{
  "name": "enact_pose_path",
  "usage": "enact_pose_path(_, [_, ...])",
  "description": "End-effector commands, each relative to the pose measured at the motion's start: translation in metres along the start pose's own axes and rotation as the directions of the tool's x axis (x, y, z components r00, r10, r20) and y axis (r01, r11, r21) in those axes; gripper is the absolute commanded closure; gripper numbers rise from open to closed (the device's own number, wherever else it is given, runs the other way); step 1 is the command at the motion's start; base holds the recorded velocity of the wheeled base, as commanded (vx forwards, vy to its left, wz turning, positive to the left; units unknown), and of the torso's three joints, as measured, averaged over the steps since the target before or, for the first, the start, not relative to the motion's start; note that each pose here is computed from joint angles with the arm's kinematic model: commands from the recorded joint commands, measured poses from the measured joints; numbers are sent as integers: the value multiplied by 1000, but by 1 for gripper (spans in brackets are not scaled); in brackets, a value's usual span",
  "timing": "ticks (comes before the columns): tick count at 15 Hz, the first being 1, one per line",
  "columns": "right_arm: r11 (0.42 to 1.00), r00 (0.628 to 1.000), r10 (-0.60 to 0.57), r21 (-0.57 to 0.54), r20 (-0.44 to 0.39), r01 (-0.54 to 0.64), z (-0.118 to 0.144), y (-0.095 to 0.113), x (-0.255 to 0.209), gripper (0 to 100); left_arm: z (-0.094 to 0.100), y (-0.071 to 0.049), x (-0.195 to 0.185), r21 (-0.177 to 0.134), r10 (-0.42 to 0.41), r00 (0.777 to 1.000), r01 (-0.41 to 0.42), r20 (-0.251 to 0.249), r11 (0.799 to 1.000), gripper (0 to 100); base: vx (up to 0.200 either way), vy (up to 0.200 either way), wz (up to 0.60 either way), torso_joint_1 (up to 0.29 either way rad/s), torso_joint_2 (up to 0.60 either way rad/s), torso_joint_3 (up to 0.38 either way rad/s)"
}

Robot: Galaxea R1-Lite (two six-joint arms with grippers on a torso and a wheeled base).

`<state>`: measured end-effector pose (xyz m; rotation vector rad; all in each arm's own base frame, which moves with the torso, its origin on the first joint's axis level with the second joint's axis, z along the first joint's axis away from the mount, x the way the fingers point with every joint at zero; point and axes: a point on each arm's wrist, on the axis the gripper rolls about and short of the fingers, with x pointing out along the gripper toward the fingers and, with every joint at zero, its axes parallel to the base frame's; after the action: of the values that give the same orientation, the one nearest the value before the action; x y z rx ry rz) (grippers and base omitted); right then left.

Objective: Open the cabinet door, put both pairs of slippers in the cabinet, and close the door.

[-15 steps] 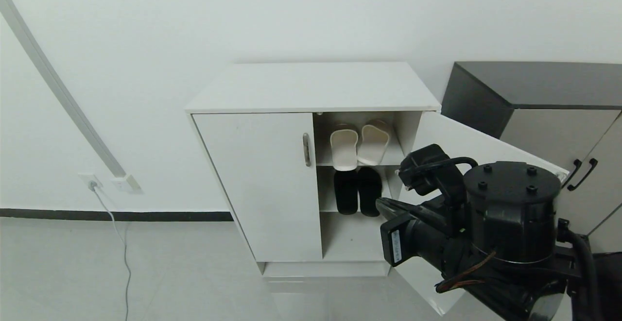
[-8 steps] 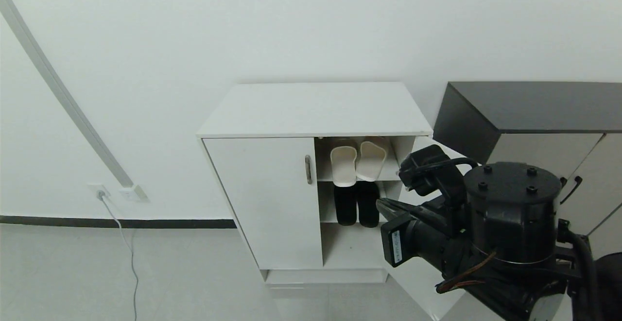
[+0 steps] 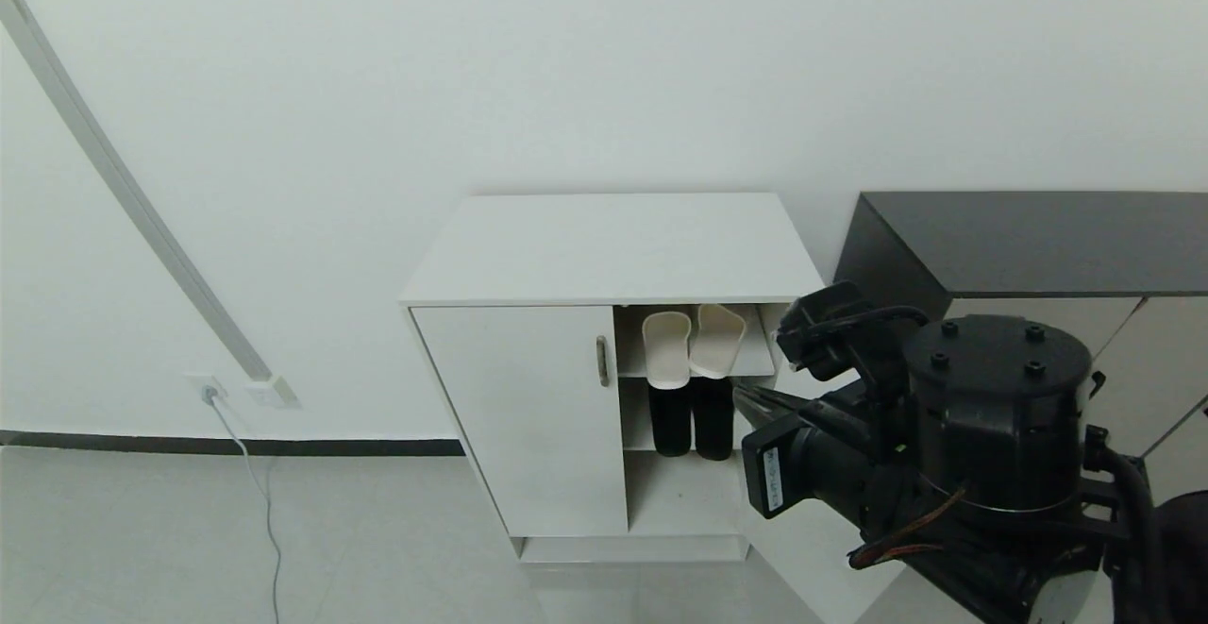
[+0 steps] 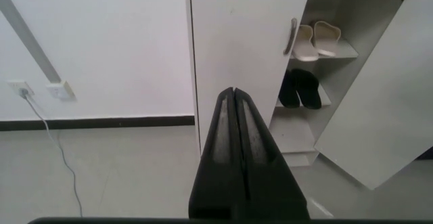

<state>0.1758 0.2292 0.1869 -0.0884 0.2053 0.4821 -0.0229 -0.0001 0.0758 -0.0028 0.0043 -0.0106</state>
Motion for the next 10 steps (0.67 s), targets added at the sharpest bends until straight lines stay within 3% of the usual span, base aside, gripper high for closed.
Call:
enact_pose_path(1, [1000, 1000, -3, -2, -3, 3, -1, -1, 1, 100, 0, 0, 0, 0, 0, 1000, 0, 0, 1000, 100, 0, 0, 0, 36, -76, -51])
enact_pose_path(7, [1000, 1000, 3, -15, -9, -3, -2, -1, 1, 100, 0, 0, 0, 0, 0, 1000, 0, 0, 1000, 100, 0, 0, 0, 0, 0, 0])
enact_pose_path(10, [1000, 1000, 3, -15, -9, -3, -2, -1, 1, 100, 0, 0, 0, 0, 0, 1000, 0, 1, 1000, 100, 0, 0, -600, 1, -1, 1])
